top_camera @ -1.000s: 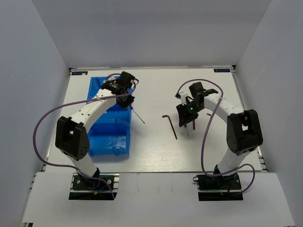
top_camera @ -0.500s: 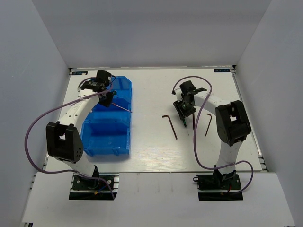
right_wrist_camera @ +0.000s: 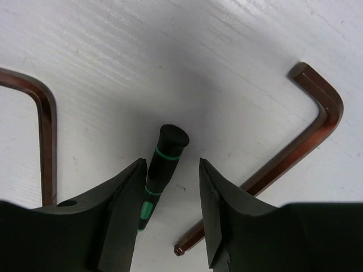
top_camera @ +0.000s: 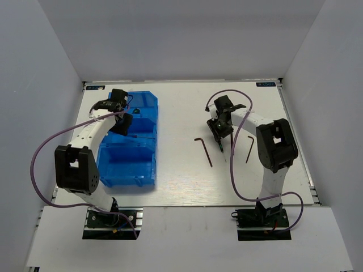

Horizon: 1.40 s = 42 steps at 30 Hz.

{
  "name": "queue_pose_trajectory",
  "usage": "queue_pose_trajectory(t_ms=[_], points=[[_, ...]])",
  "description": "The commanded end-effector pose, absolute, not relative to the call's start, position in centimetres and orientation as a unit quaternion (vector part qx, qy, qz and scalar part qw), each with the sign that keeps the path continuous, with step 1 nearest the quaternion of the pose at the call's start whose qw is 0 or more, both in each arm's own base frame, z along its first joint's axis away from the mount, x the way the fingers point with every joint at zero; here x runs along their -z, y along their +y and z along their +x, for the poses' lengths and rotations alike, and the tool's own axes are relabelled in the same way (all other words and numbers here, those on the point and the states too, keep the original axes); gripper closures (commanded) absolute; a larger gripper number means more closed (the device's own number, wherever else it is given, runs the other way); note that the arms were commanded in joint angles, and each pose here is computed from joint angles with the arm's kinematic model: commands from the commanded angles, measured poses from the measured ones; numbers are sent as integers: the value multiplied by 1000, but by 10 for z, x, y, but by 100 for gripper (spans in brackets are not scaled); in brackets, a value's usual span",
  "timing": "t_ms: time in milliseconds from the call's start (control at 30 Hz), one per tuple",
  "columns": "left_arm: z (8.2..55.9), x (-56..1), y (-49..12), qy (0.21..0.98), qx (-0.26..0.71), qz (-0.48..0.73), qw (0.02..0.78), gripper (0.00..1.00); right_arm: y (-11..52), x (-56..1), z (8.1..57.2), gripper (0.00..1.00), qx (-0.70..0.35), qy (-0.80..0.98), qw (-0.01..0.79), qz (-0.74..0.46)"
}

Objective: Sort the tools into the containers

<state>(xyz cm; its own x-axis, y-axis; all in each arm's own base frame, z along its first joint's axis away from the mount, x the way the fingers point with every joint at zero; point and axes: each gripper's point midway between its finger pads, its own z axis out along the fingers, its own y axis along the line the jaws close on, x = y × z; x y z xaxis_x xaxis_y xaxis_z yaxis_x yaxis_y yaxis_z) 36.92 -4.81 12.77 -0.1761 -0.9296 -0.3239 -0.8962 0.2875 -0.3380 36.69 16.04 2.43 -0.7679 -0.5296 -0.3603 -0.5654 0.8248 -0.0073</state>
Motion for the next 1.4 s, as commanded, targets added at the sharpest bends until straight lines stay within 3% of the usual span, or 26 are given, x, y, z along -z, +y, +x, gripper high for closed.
queue_pose_trajectory(t_ms=[0,200,300,333,400,433,567,800,1000,1133,1367], points=[[370,-142,-42,751,47,-609,252,43,165,-27,379,52,-49,940,187,-281],[375,-153,-40,758,64,-589,272,36,166,-14,366,54,-64,947,156,-274],[402,-186,-54,780,121,-524,318,38,172,-10,354,74,-88,947,135,-277],[406,-200,-62,813,138,-453,339,42,173,-8,353,89,-93,947,130,-277],[431,-243,-80,819,191,-341,420,47,178,-11,350,98,-108,945,125,-283],[422,-258,-100,837,220,-229,446,49,188,-17,348,100,-133,937,125,-299],[397,-314,-126,802,272,-38,531,51,223,-59,356,100,-222,898,158,-345],[326,-316,-106,790,240,-5,564,50,330,-190,372,100,-389,742,310,-449],[295,-335,-96,759,247,-34,602,48,419,-250,354,100,-530,583,341,-513],[281,-345,-92,748,249,-39,614,48,486,-276,344,100,-550,523,370,-536],[255,-348,-83,749,237,-50,617,47,551,-241,357,100,-454,464,463,-604]])
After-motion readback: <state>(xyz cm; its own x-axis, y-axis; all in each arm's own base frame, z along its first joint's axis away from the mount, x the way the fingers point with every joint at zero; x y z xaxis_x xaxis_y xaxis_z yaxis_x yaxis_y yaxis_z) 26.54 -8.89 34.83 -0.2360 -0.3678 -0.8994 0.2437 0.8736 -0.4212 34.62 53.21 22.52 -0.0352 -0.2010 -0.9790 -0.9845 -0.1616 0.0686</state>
